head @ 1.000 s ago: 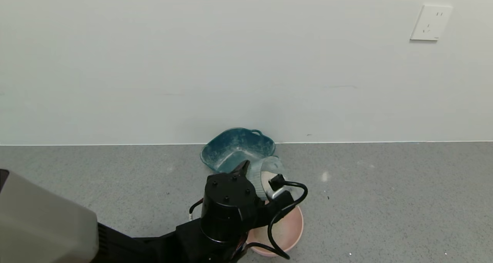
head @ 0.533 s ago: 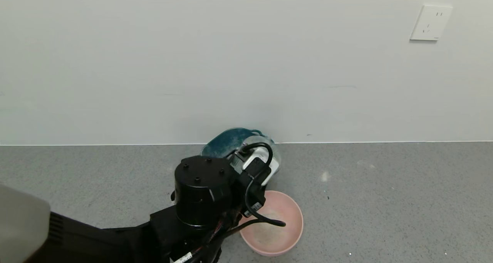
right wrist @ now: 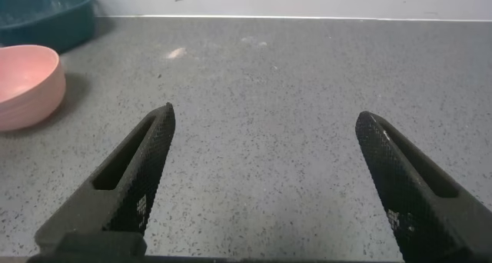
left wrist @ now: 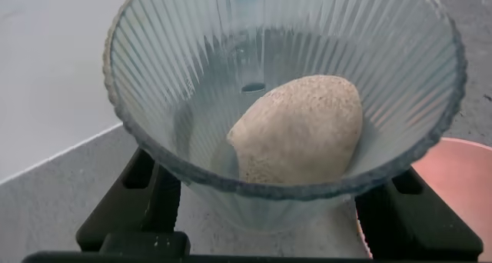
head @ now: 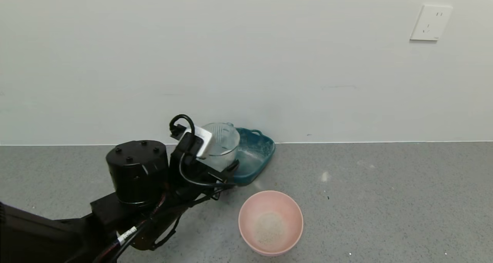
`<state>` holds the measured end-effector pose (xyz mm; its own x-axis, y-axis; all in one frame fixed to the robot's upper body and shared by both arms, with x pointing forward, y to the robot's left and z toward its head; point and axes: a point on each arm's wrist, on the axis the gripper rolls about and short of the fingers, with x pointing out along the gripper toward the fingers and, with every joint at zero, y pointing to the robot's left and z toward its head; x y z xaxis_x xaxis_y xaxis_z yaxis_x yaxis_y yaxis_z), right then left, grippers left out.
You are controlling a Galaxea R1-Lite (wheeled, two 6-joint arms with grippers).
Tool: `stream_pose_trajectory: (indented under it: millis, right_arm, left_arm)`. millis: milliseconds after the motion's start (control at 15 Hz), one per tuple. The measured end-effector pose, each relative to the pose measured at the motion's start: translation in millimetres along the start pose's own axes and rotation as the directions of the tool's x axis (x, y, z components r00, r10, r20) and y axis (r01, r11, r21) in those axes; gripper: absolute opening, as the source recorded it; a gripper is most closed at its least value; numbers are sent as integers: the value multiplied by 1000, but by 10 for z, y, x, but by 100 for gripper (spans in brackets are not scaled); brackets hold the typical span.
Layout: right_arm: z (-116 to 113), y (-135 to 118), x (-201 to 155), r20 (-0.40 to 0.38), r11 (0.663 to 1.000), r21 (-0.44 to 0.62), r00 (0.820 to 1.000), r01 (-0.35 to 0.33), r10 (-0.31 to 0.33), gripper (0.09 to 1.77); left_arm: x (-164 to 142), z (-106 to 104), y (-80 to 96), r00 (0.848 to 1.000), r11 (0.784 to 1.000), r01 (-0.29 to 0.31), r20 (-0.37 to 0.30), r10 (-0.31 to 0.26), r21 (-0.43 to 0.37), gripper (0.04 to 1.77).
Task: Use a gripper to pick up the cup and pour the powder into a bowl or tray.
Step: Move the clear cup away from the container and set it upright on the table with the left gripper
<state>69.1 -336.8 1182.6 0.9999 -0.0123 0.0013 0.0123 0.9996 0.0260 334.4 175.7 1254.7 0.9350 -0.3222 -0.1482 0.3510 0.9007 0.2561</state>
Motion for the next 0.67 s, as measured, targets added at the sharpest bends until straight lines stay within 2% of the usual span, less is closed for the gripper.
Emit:
stream_pose_trajectory:
  millis: [333,667]
  right_arm:
    - [0,0,0,0,1000,0,1000,0,0,171]
    - [0,0,0,0,1000,0,1000,0,0,171]
  left_arm:
    - [-4,-170,459,996,981,-77,-46,70,-180,129]
    - [18,-305,834,984,955,-174,-87,158,-240,129]
